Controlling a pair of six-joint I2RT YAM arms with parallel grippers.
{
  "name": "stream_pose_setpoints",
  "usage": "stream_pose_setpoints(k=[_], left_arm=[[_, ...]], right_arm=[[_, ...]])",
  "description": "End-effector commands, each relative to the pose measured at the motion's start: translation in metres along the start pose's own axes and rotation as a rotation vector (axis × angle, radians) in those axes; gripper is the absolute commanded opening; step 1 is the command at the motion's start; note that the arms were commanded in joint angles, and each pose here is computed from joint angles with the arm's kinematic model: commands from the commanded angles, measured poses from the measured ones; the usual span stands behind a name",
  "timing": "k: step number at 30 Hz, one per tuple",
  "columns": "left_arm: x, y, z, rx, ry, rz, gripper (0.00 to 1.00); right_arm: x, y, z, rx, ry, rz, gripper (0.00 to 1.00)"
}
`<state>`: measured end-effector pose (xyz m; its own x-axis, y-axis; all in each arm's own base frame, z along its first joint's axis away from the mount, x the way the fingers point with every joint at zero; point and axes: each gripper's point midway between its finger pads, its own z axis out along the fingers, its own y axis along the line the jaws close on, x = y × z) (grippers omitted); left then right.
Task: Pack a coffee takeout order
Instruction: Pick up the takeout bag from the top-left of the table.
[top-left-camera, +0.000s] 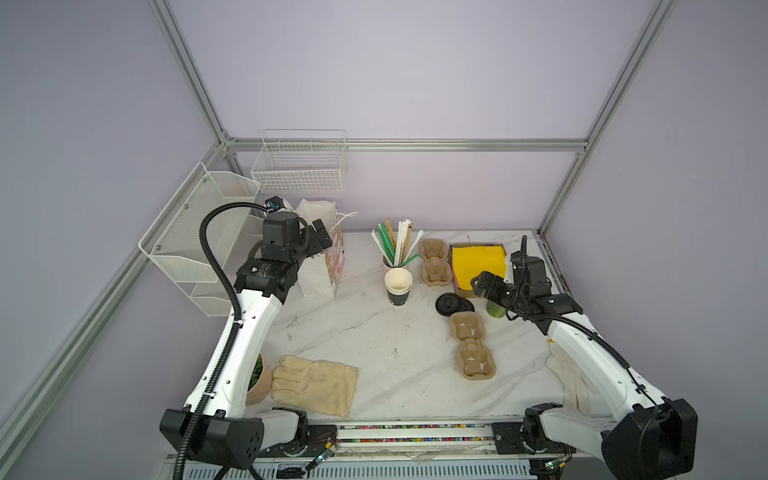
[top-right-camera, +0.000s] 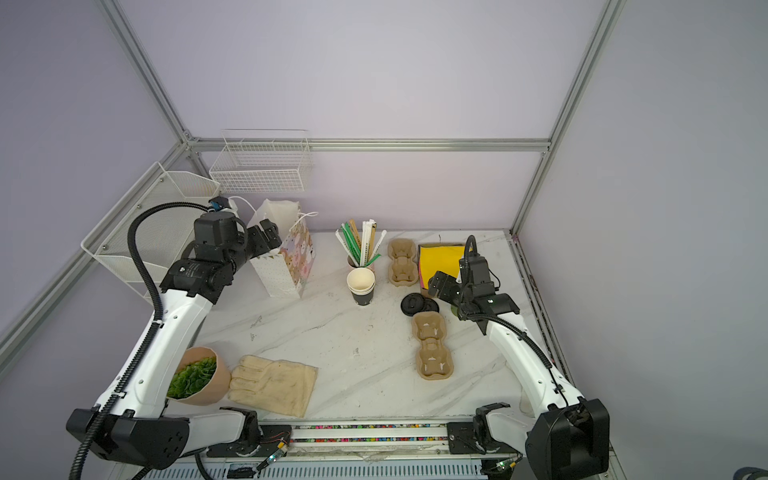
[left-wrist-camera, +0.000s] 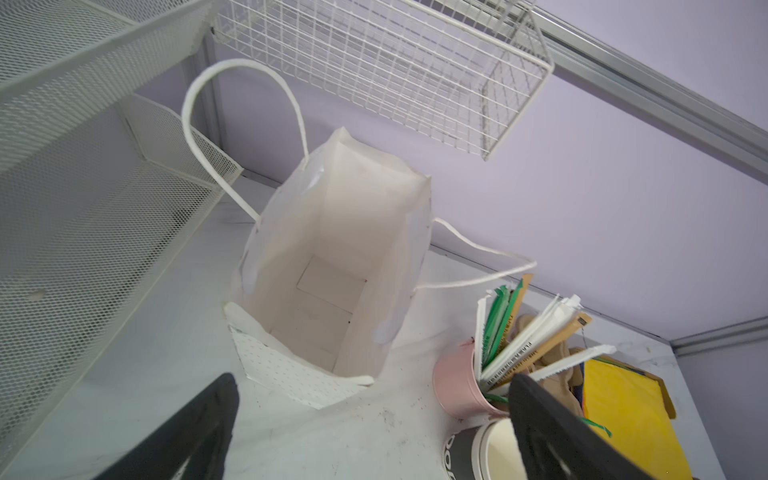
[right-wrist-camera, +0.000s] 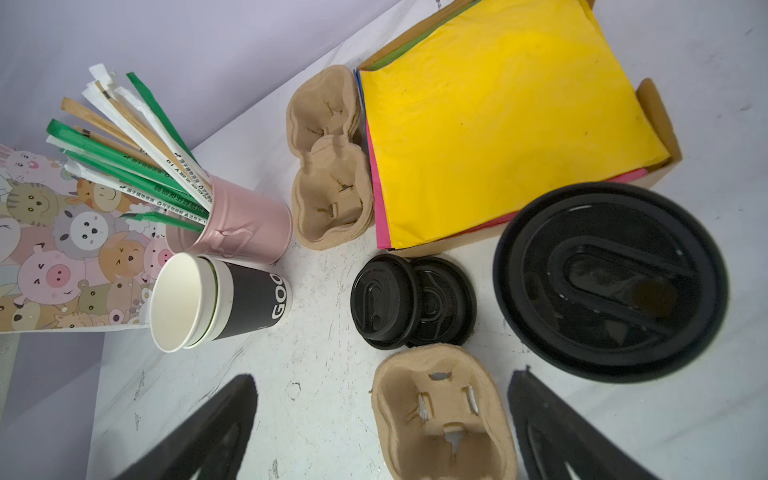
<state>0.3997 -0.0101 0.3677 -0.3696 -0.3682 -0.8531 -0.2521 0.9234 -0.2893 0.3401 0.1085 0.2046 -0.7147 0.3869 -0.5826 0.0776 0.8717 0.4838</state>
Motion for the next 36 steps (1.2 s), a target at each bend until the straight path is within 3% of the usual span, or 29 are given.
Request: stream_pose_setpoints(k=[1,5,11,22,36], left_arm=[[-0.032,0.011,-0.004,-0.040,-0.054,0.040,1.00],[-0.042,0.034,0.007,-0.136,-0.073,0.065,1.00],[-0.035,0.056,0.044,-0.200,0.010,0.090,1.00],[-0.028,0.056,0.089,-0.153,0.115,0.063,0.92],[-0.022,0.052,0.109,-0.134,0.157,0.059,0.73]], right_arm=[[-0.013,0.021,-0.006,-0.043,-0.046,-0.051,0.97],[-0.009,0.032,-0.004,-0.042,-0.038,-0.093,0.97],[-0.004,0.043,-0.002,-0.056,-0.020,-0.130,0.97],[0.004,0.049,-0.001,-0.073,-0.004,-0.155,0.95],[0.012,0.050,0.006,-0.081,0.016,-0.154,0.94]])
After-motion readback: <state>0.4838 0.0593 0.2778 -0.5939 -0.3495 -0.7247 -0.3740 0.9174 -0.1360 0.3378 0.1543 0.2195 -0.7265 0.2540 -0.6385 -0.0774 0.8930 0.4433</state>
